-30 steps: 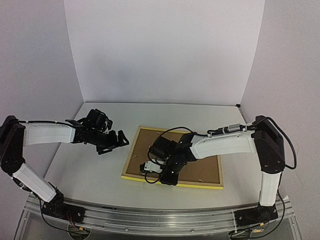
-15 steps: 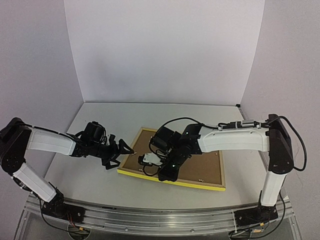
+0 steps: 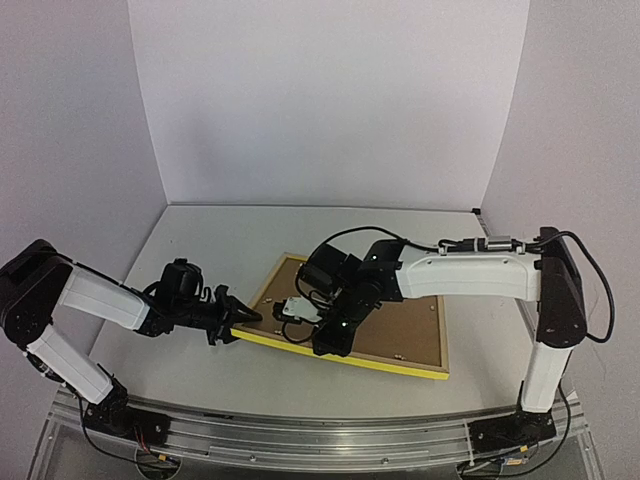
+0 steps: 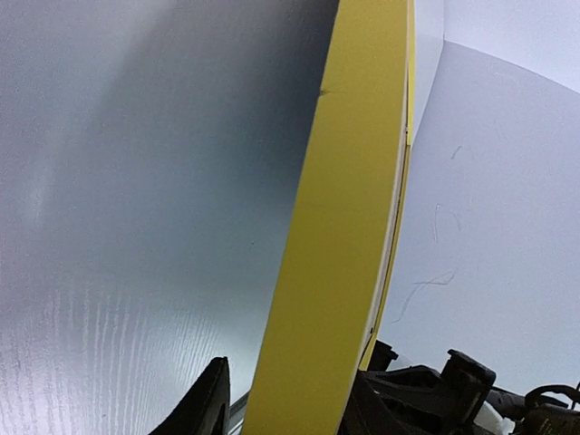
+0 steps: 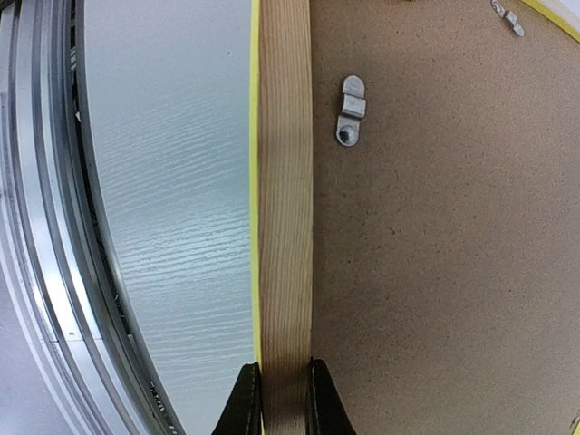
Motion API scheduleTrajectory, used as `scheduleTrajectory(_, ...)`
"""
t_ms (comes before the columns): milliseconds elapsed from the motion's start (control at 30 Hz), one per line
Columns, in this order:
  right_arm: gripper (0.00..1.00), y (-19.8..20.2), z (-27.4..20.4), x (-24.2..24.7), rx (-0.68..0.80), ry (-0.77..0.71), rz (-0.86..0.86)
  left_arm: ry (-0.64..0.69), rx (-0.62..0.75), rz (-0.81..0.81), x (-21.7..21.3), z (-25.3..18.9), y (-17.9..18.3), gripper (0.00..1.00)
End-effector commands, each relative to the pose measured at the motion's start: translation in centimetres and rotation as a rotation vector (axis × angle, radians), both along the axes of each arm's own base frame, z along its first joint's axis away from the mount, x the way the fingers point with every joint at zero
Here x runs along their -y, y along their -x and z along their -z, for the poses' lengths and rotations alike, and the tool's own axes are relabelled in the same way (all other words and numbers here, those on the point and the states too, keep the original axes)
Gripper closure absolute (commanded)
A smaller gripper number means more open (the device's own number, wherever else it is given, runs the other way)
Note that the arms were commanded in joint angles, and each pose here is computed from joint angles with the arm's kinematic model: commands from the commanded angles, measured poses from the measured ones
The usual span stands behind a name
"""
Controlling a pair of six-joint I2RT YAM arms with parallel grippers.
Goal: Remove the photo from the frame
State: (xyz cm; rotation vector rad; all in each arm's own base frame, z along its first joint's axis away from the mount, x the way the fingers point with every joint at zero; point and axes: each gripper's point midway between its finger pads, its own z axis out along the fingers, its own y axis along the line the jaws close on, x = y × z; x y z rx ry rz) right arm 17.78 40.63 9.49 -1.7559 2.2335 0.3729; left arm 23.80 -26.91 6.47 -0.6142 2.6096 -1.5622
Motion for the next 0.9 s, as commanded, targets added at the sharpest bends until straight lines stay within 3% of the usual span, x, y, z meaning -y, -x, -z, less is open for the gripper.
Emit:
scheduleTrajectory(0, 1.00, -2.6, -3.3, -2.3, 0.124, -0.090, 0.021, 0.103, 0.011, -0.035, 0.7, -3.2, -0.7, 0.78)
scheduleTrajectory(67, 0.96, -2.9, -3.2, -2.3, 0.147, -0.079, 0.022, 0.117, -0.016, -0.058, 0.7, -3.7, -0.7, 0.88)
scheduleTrajectory(133, 0.77, -3.3, -3.4, -2.3, 0.192, -0.064, 0.021, 0.122, -0.060, -0.086, 0.5, -3.9, -0.7, 0.97)
scheduleTrajectory(300, 0.47, -3.3, -4.2, -2.8, 0.355, -0.020, -0.038, 0.066, -0.119, -0.127, 0.2, -4.7, -1.2, 1.00)
scheduleTrajectory(467, 0.34, -4.9, -3.8, -2.2, 0.562, 0.092, -0.021, 0.051, -0.115, -0.162, -0.1, -6.1, -1.7, 1.00)
scheduleTrajectory(700, 0.35, -8.0, -3.3, -1.4, 0.744, 0.225, 0.033, 0.026, -0.098, -0.165, -0.2, -7.5, -2.1, 1.00)
scheduleTrajectory(800, 0.45, -8.5, -3.4, -1.2, 0.784, 0.254, 0.033, 0.027, -0.097, -0.169, -0.3, -7.8, -2.1, 1.00)
scheduleTrajectory(867, 0.60, -8.9, -3.5, -1.1, 0.814, 0.275, 0.040, 0.030, -0.089, -0.171, -0.3, -8.2, -2.1, 1.00)
